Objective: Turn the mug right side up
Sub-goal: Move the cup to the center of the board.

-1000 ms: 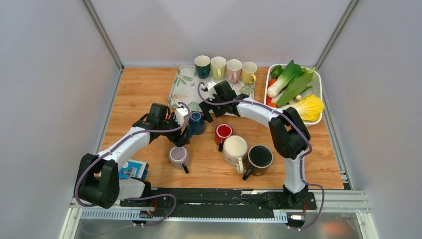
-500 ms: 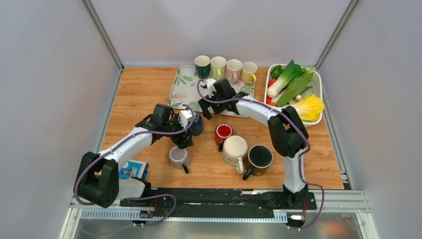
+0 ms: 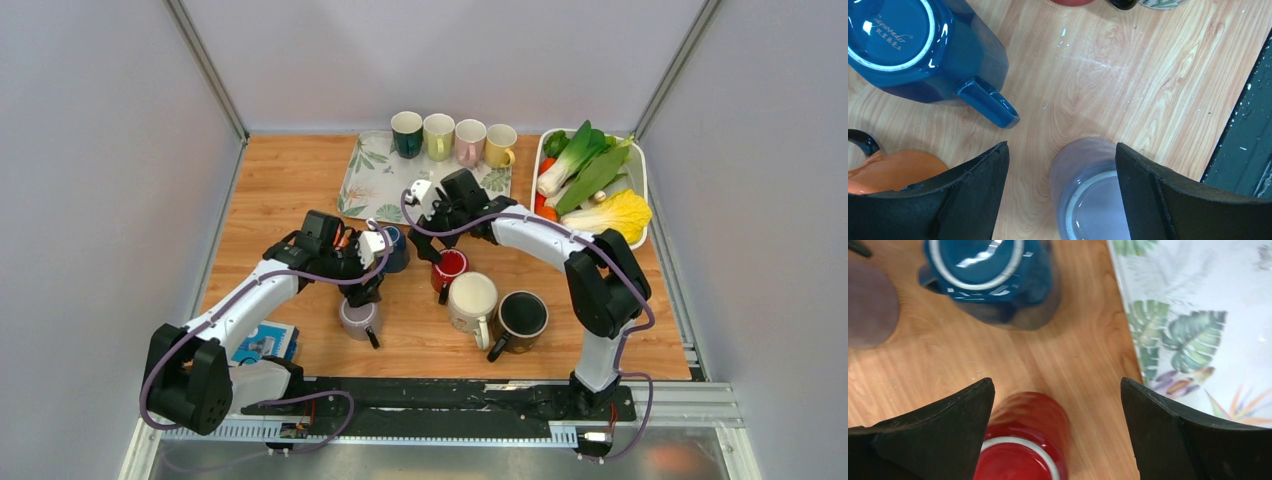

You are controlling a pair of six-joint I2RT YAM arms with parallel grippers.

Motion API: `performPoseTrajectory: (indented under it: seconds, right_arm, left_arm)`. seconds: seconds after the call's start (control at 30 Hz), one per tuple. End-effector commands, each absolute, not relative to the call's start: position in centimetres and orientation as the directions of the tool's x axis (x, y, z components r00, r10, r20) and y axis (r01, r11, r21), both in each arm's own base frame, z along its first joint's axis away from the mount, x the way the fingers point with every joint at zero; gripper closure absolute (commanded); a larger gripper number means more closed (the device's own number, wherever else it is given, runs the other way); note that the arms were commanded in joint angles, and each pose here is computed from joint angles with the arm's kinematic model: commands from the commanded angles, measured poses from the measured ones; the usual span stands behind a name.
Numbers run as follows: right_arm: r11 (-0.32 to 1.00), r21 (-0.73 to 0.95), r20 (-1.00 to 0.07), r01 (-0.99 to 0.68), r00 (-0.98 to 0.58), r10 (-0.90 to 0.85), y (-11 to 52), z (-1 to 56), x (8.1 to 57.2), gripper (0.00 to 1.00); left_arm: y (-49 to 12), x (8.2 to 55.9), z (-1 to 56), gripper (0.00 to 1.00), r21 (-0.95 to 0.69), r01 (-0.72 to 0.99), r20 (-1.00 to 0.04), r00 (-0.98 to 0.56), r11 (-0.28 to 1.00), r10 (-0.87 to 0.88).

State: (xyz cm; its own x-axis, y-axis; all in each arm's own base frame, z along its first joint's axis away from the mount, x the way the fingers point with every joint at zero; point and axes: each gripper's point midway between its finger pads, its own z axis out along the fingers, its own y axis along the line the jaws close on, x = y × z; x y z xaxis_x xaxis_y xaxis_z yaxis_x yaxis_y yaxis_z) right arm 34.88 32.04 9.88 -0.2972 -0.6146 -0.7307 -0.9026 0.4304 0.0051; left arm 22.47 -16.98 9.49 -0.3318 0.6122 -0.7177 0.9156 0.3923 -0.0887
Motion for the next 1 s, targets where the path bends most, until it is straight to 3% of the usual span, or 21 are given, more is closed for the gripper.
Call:
performPoseTrajectory:
  seconds: [0.0, 0.27, 0.57, 0.97]
  right_arm:
    - [0.334, -0.002, -0.768, -0.943, -0.213, -0.605, 34.3, 11.2, 33.5, 0.0]
    - [0.375, -0.015, -0.777, -0.927, -0.225, -0.588, 36.1, 11.5, 35.7, 0.0]
    - [0.439, 0.01, -0.774, -0.898, -0.285, -0.565, 36.7, 10.0, 38.4, 0.0]
    - [0.507, 0.069, -0.781, -0.859, -0.363, -0.508, 36.8, 9.6, 41.1, 0.0]
  left_arm:
    - [-17.9, 23.2, 10.3, 0.15, -0.038, 0.942, -0.77, -0.241, 0.334, 0.591]
    - [-18.7, 24.8, 10.2, 0.17, -0.033, 0.943, -0.779, -0.233, 0.332, 0.583]
    - [-20.2, 24.2, 9.5, 0.18, -0.038, 0.971, -0.756, -0.184, 0.238, 0.628]
    - [-20.4, 23.7, 10.7, 0.19, 0.082, 0.983, -0.727, -0.055, 0.166, 0.684]
